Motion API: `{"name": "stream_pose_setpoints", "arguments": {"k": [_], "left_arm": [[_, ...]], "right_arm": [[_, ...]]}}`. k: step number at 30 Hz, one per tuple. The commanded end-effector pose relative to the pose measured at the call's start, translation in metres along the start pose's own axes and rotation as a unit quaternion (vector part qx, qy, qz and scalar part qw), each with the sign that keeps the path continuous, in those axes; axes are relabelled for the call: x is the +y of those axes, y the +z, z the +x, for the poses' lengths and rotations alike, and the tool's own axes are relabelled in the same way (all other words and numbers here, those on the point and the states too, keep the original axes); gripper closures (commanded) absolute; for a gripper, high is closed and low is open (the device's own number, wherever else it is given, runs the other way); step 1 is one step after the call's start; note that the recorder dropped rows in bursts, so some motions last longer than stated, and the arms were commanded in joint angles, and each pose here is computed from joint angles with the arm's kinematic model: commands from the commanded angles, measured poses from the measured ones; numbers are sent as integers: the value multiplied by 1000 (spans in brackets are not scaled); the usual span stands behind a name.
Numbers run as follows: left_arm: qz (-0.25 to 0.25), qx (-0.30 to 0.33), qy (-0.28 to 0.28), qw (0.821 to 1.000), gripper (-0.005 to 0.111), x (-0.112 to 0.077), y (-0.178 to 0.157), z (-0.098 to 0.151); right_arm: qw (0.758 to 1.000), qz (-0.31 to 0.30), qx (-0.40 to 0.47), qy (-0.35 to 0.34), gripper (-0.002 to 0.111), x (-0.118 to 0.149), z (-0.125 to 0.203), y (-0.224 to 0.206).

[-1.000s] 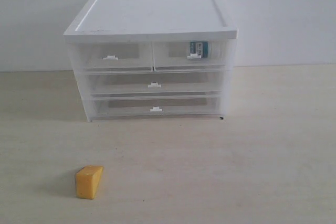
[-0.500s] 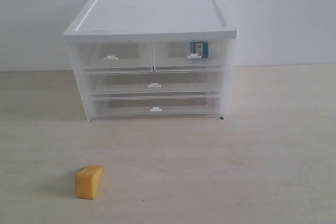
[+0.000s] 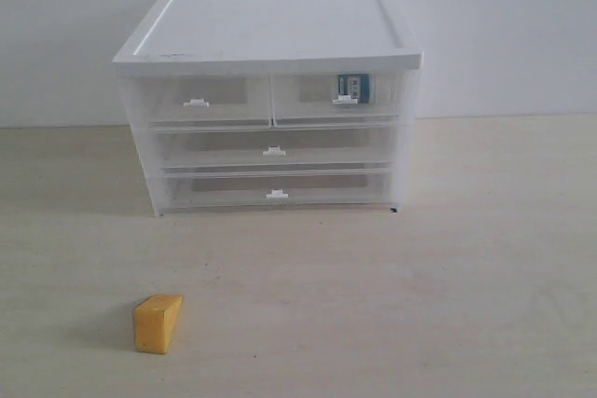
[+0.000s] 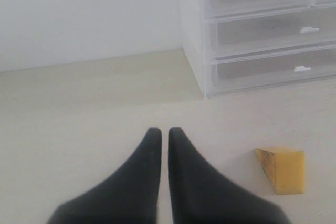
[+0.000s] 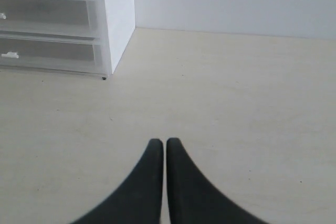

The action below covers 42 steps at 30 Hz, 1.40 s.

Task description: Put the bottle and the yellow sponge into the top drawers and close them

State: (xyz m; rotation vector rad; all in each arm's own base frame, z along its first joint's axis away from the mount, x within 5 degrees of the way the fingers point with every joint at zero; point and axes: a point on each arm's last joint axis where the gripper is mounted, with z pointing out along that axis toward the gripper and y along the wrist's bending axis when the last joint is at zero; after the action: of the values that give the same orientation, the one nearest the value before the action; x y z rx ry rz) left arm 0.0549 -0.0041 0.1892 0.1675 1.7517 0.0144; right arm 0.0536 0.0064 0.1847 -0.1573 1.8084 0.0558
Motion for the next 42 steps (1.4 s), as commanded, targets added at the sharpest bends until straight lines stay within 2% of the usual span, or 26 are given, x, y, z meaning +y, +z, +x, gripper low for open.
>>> {"name": "stream_pose_setpoints", "arguments": {"k": [1,4,7,10,12,14,15,23,28,30,35,42], "left_arm": [[4,-56,-37,998,103,-1,-1,-9],[1,-131,-56,990,103,1,-3,-23],[-3,-223,-79,972,103,3,-9,-38],[16,-299,-154,942,103,5,-16,-51],[32,-366,-188,911,103,7,-24,-61],[39,-408,-194,891,103,8,-30,-67],[38,-418,-191,888,103,9,-33,-72],[53,-389,-202,897,103,13,-16,-138],[41,-270,-133,953,103,11,26,-167],[40,-237,-108,965,103,10,43,-173],[40,-184,-83,979,103,8,85,-167],[57,-127,-112,984,103,1,132,-142]], "right_arm": [[1000,-1,-3,1,108,0,1,0],[1000,-1,-3,1,108,0,1,0],[1000,-1,-3,1,108,0,1,0],[1000,-1,-3,1,108,0,1,0],[1000,-1,-3,1,108,0,1,0],[1000,-1,-3,1,108,0,1,0],[1000,-1,-3,1,108,0,1,0],[1000,-1,-3,2,108,0,1,0],[1000,-1,-3,2,108,0,1,0],[1000,-1,-3,2,108,0,1,0],[1000,-1,-3,2,108,0,1,0],[1000,-1,-3,1,108,0,1,0]]}}
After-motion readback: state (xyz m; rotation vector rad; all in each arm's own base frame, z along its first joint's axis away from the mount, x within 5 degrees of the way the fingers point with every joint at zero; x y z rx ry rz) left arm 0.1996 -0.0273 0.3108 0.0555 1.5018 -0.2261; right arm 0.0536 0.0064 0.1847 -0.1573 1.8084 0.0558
